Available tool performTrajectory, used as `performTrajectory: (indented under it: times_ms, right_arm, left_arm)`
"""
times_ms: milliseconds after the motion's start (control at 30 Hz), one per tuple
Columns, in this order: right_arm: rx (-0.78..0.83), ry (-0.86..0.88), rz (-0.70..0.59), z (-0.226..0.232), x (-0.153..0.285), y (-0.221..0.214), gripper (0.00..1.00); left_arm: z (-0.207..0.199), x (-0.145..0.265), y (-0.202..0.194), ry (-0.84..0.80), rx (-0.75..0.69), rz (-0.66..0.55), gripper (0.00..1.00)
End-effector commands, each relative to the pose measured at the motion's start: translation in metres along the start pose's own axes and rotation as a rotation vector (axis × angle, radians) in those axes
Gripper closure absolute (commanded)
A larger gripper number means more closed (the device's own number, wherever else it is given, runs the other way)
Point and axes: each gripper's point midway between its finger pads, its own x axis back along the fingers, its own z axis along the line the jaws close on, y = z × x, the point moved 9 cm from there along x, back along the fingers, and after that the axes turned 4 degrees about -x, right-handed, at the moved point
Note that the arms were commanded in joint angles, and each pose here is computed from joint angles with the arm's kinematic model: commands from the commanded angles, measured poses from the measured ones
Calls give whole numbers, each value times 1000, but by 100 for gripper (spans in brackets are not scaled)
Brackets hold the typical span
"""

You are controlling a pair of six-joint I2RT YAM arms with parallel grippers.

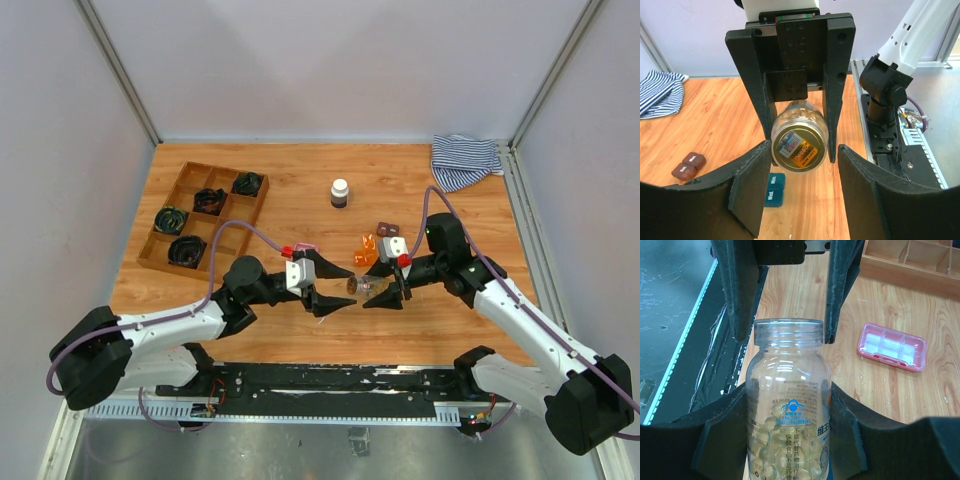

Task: Sort the pills into containers

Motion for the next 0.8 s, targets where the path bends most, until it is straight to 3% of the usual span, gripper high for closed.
performTrajectory:
  times_ms: [0, 167, 267, 433, 767]
  right_arm:
    - [29, 0, -26, -2, 5, 11, 99]
    - [27, -2, -25, -2, 5, 11, 99]
    - [26, -4, -23, -2, 5, 11, 100]
    - [29, -6, -23, -3, 5, 12, 99]
    - [7, -17, -12, -5, 5, 9, 99]
  left_arm:
    - [3, -9, 15, -8, -30, -54, 40]
    - [1, -9, 15, -9, 11, -54, 48]
    - [0, -9, 16, 2, 58, -56, 64]
    - [-2, -7, 17, 64, 199, -62, 99]
    - [-13, 1, 12, 295, 850, -125, 100]
